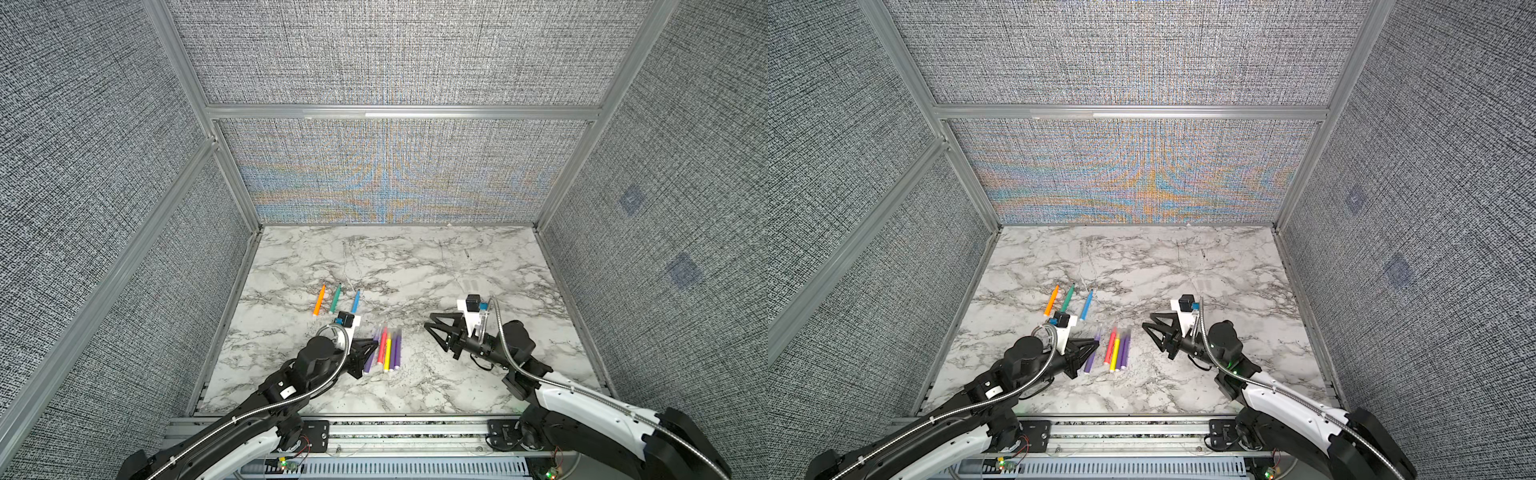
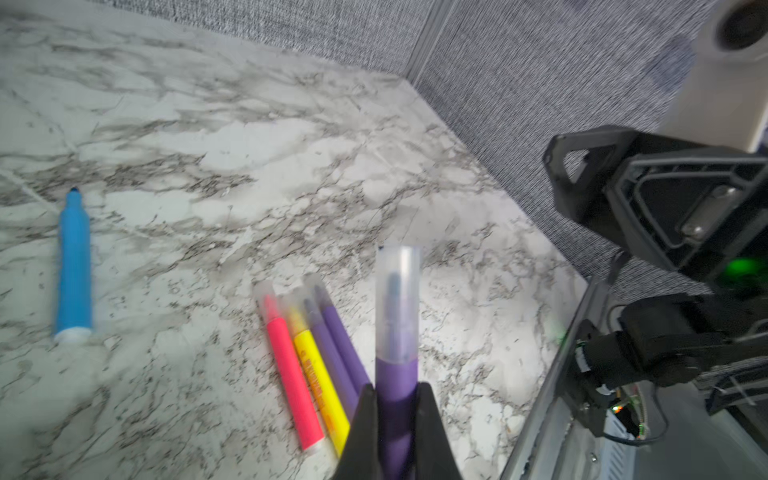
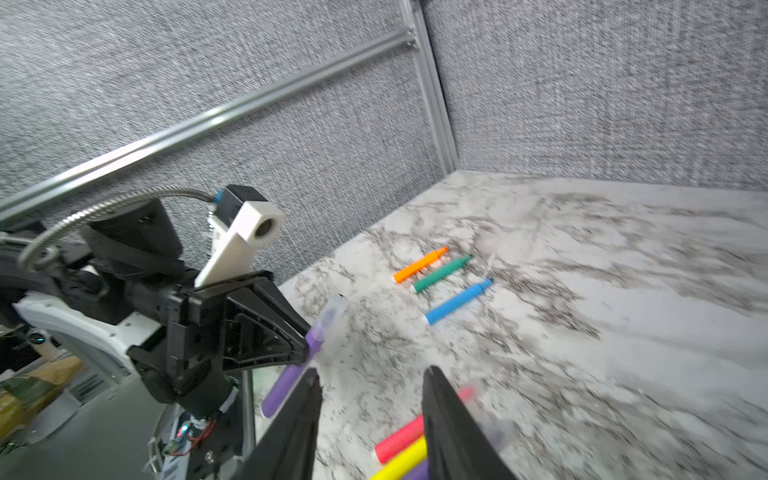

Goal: Remove pen caps from pens
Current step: Pick up the pen from the center of the table, then open the pen cap on the pen.

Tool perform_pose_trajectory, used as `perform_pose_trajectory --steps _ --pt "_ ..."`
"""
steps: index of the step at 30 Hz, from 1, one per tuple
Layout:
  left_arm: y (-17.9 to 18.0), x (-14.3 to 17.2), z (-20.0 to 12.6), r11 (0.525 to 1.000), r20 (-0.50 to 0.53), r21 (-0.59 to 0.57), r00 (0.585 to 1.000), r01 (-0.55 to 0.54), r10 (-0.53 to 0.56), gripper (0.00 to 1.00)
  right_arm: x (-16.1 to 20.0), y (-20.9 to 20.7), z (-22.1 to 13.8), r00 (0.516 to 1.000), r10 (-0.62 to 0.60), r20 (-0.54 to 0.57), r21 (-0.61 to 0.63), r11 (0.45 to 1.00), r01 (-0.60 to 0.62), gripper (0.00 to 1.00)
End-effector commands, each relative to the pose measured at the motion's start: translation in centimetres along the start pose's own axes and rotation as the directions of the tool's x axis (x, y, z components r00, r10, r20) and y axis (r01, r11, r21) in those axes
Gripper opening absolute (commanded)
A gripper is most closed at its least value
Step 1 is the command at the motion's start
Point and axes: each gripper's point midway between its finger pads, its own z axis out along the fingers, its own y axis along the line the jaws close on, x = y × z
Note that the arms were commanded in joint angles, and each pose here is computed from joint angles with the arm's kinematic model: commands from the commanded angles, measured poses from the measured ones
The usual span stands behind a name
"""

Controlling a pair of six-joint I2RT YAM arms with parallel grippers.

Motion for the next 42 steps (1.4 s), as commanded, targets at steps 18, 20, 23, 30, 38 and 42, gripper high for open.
perform_pose_trajectory --steps 18,20,23,30,38,42 --pt "-4.4 -2.8 -2.1 0.971 0.148 0.221 0.987 -0.091 0.059 0.00 0.3 6.0 9.9 1.000 0.013 -0.003 -0.237 0.972 -0.013 0.43" --pt "-4.5 -2.8 -2.2 0.970 0.157 0.225 0.986 -0.095 0.061 0.00 0.5 6.0 10.5 1.000 0.026 -0.004 -0.250 0.968 -0.026 0.42" --pt "-4.1 -2.8 -2.4 0.974 0.170 0.207 0.984 -0.096 0.061 0.00 1.0 6.0 11.0 0.999 0.040 -0.014 -0.262 0.964 -0.042 0.36" --pt "-3.6 -3.1 -2.9 0.979 0.198 0.180 0.978 -0.097 0.061 0.00 1.3 6.1 11.1 0.999 0.048 -0.019 -0.274 0.960 -0.051 0.03" --pt "-3.0 -3.2 -2.8 0.983 0.209 0.145 0.975 -0.110 0.078 0.31 0.9 7.2 10.7 1.000 -0.010 -0.019 -0.277 0.961 0.004 0.00" --pt "-2.5 -2.5 -2.1 0.985 0.176 0.126 0.980 -0.120 0.096 0.33 -0.1 7.8 10.3 0.999 -0.047 -0.007 -0.267 0.963 0.044 0.00"
